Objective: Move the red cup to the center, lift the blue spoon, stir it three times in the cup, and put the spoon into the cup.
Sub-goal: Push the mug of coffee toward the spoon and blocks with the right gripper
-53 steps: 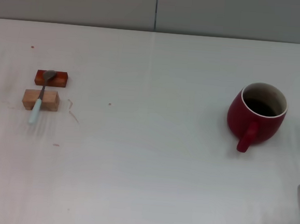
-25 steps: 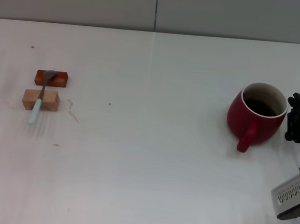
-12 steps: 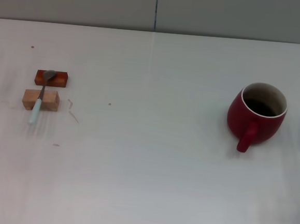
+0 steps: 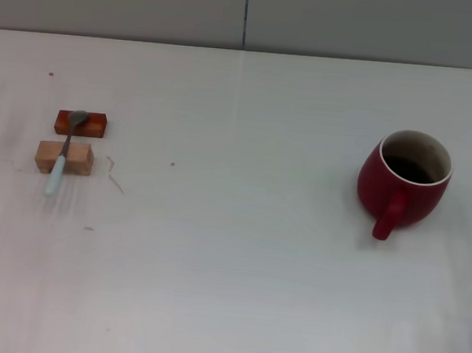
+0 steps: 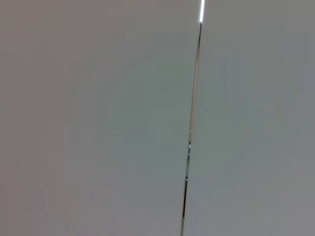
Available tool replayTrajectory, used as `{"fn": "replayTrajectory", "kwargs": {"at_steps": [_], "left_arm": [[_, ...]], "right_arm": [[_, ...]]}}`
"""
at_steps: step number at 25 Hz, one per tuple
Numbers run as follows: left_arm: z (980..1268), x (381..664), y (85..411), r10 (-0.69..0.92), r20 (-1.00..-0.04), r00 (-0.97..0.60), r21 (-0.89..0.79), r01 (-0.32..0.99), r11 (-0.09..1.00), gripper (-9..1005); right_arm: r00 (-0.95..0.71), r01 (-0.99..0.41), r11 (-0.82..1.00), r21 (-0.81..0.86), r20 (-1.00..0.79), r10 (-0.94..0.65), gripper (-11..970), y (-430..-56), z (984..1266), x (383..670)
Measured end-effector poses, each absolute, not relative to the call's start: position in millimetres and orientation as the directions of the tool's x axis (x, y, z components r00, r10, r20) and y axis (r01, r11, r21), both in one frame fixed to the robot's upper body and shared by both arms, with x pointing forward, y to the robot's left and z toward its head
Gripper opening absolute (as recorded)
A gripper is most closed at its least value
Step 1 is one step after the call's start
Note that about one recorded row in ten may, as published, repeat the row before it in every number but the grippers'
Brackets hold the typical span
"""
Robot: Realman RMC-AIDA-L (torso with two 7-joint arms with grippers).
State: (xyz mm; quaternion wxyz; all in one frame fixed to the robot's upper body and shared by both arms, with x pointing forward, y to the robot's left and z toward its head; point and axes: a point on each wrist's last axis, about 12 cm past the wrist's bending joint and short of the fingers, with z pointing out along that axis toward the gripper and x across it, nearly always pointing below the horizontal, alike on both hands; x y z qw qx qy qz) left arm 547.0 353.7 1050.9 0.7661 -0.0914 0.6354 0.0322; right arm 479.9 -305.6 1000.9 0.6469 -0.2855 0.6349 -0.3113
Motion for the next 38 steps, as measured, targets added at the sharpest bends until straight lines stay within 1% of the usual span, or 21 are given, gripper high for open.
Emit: {"fn": "replayTrajectory", "kwargs": {"at_steps": [6,10,16,28,38], "left_arm": [[1052,549,352,-0.067,-0.979,0.195,-0.099,-0.161,0.982,818],[1053,550,352,-0.067,-0.978,0.197,-0.1,-0.159,0.982,818],[1053,550,352,-0.066,-0.978,0.199,-0.099,-0.159,0.982,817],[1053,549,353,-0.064,-0.977,0.202,-0.097,-0.161,0.982,815],[1053,546,356,-0.08,-0.975,0.208,-0.115,-0.162,0.98,814]], "right_arm": [[0.047,-0.077,0.557,-0.827,-0.561,-0.827,89,-284,993,482],[0.083,-0.116,0.529,-0.841,-0.539,-0.838,89,-276,991,480],[0.098,-0.157,0.491,-0.857,-0.508,-0.856,90,-266,986,478],[0.127,-0.207,0.494,-0.845,-0.523,-0.843,89,-252,984,478],[0.154,-0.25,0.505,-0.826,-0.549,-0.821,88,-234,986,486]]}}
